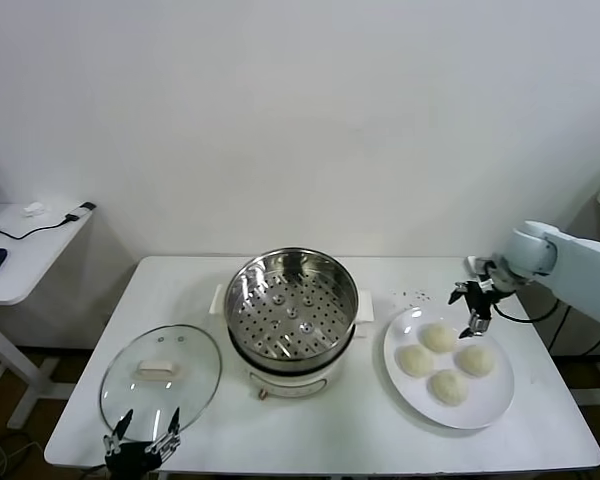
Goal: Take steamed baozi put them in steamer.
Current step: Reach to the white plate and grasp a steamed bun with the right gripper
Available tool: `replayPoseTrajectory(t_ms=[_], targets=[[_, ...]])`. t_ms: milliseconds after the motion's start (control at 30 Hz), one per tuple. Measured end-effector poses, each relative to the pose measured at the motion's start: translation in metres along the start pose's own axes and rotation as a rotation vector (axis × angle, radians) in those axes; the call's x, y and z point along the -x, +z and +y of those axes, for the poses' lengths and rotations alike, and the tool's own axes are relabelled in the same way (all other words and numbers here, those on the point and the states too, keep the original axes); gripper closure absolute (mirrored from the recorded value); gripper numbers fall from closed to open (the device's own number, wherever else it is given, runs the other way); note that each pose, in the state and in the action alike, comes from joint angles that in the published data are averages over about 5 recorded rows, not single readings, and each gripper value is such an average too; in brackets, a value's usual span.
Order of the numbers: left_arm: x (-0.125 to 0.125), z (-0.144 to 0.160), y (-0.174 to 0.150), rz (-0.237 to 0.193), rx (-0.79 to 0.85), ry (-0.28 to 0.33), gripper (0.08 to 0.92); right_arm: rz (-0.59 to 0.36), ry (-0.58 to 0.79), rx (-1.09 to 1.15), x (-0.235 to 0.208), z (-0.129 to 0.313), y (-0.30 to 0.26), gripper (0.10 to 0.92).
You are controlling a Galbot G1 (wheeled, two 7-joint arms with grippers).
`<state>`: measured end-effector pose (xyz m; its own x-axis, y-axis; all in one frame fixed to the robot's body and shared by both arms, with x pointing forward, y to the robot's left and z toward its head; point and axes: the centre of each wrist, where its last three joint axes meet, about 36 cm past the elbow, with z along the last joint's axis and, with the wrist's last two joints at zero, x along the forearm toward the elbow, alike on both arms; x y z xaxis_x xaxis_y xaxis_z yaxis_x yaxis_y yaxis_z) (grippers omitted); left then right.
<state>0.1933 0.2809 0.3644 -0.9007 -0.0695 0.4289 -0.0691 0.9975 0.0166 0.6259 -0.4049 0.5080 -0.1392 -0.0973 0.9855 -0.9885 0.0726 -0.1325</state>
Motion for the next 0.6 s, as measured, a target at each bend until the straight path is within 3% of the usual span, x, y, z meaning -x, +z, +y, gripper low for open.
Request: replayPoseTrajectory(t_ms=[600], targets=[[-0.001,-0.007,0.002,0.005,0.005,0.007,0.177,0.009,0.012,0.061,0.05,0.011,-0.013,0.2]])
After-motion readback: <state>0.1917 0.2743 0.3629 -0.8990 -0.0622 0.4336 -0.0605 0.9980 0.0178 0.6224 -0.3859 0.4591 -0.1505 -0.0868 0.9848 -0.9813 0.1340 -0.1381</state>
